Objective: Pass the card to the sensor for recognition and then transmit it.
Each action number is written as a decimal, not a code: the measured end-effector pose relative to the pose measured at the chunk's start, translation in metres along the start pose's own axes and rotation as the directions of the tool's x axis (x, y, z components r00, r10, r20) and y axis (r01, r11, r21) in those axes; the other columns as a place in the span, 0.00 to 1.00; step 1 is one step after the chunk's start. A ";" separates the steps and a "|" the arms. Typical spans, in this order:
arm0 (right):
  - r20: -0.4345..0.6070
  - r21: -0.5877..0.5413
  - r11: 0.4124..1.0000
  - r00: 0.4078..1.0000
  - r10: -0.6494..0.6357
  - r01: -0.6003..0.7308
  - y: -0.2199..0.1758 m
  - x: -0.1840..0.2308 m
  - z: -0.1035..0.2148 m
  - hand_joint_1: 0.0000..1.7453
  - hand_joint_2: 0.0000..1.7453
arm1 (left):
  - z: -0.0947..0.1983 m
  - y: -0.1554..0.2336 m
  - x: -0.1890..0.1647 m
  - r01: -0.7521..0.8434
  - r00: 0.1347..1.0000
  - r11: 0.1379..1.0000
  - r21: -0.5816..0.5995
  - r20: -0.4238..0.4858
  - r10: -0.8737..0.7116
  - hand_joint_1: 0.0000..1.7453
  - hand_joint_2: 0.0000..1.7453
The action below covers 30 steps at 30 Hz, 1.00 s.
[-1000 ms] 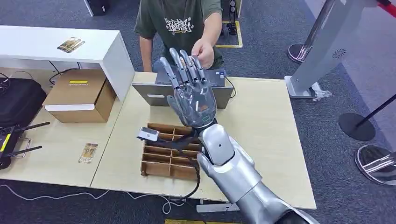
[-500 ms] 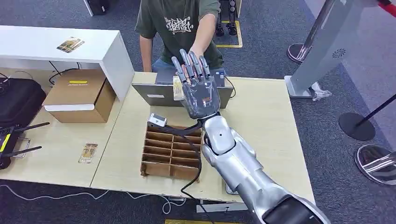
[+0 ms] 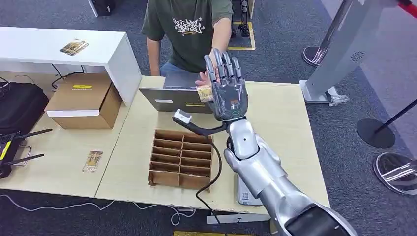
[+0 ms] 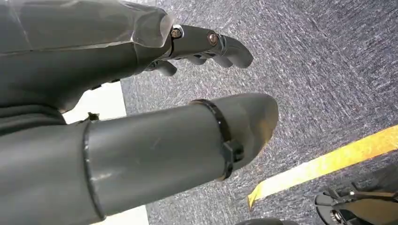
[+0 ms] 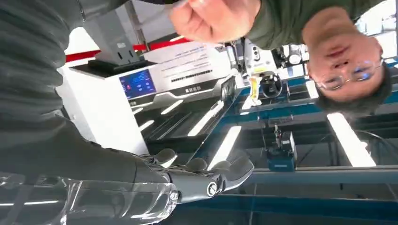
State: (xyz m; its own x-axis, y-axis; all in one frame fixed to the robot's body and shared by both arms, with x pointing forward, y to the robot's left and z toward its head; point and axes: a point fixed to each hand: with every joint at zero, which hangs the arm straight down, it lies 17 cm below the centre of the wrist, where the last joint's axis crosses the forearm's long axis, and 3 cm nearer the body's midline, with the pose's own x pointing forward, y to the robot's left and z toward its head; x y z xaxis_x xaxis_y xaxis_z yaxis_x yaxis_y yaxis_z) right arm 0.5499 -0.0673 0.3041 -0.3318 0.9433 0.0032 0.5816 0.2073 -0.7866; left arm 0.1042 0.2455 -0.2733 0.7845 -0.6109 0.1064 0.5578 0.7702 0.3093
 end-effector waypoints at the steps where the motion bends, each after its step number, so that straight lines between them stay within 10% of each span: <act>1: -0.004 -0.004 1.000 1.000 0.004 -0.004 -0.001 -0.004 0.000 0.00 1.00 | 0.000 0.000 0.000 0.000 1.000 1.000 0.000 0.000 0.000 0.00 0.00; 22: -0.031 -0.049 0.999 0.999 0.015 -0.017 -0.015 -0.030 0.027 0.00 1.00 | 0.000 0.001 -0.004 0.002 1.000 1.000 0.006 0.001 -0.002 0.00 0.00; 24: -0.020 -0.054 0.998 1.000 0.016 -0.017 -0.016 -0.029 0.029 0.84 1.00 | 0.000 0.001 -0.004 0.001 1.000 1.000 0.006 0.001 -0.001 0.00 0.00; 26: -0.007 -0.057 0.998 1.000 0.015 -0.016 -0.018 -0.027 0.030 1.00 1.00 | 0.000 0.000 -0.004 -0.001 1.000 1.000 0.006 0.001 0.001 0.00 0.00; 30: 0.008 -0.063 0.998 1.000 0.013 -0.013 -0.020 -0.025 0.031 1.00 1.00 | 0.000 0.000 -0.004 -0.006 1.000 1.000 0.005 0.002 0.006 0.00 0.00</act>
State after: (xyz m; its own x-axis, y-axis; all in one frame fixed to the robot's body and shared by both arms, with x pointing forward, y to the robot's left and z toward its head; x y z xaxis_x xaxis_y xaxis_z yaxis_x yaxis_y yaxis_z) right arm 0.5240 -0.1028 0.3009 -0.3297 0.9440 -0.0121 0.6317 0.2110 -0.7460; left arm 0.1008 0.2483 -0.2741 0.7875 -0.6064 0.1100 0.5515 0.7731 0.3134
